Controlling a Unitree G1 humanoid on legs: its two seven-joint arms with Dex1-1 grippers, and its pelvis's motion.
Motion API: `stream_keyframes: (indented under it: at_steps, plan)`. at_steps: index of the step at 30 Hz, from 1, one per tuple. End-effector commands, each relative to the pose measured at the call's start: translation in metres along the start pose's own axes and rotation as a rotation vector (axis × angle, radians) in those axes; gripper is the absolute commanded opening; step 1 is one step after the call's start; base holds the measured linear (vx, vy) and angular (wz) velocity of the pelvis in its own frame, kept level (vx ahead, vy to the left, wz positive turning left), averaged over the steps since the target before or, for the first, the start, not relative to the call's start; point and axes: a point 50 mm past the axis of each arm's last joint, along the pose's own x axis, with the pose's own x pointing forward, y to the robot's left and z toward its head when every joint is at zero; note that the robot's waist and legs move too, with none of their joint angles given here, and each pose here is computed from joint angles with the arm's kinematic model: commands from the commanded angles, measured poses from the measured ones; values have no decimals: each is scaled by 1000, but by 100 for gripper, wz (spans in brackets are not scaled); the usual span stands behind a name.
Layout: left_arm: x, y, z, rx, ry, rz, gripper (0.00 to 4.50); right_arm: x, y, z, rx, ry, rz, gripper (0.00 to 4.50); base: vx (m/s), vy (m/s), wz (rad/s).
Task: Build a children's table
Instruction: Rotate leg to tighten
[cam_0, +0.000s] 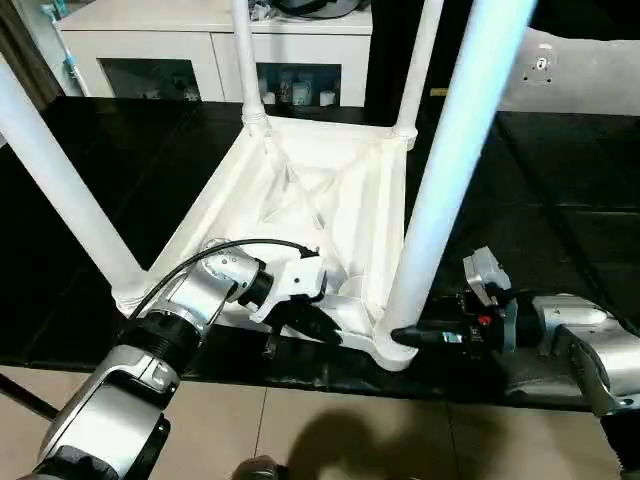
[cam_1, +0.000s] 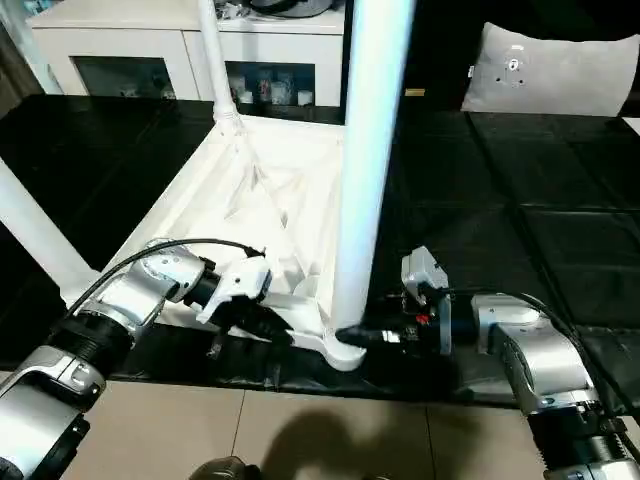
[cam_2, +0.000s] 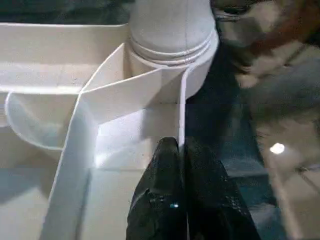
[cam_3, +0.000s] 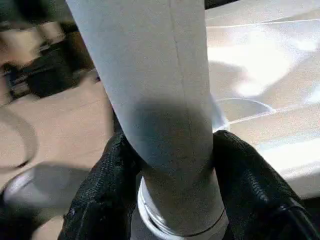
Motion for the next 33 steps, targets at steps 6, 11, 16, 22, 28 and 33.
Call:
stream_keyframes:
  at_steps: [6,11,16,22,28,33]
  plan:
    - [48,23,46,-84,-117,280,0,36,-27,6,98,-24,-511,194,0,0,0]
    - [60,30,61,-93,-146,366,0,46,-28,11,103,-68,-582,261,0,0,0]
    - [59,28,60,-60,-132,345,0,39,-28,13,78,-95,-598,304,0,0,0]
    - [48,23,50,7,-115,272,0,18,-31,13,39,-86,-556,355,0,0,0]
    - [31,10,31,111,-50,93,0,-11,-21,11,-43,-7,-312,417,0,0,0]
    - [24,4,26,124,-47,10,0,-17,-15,12,-107,43,-194,437,0,0,0]
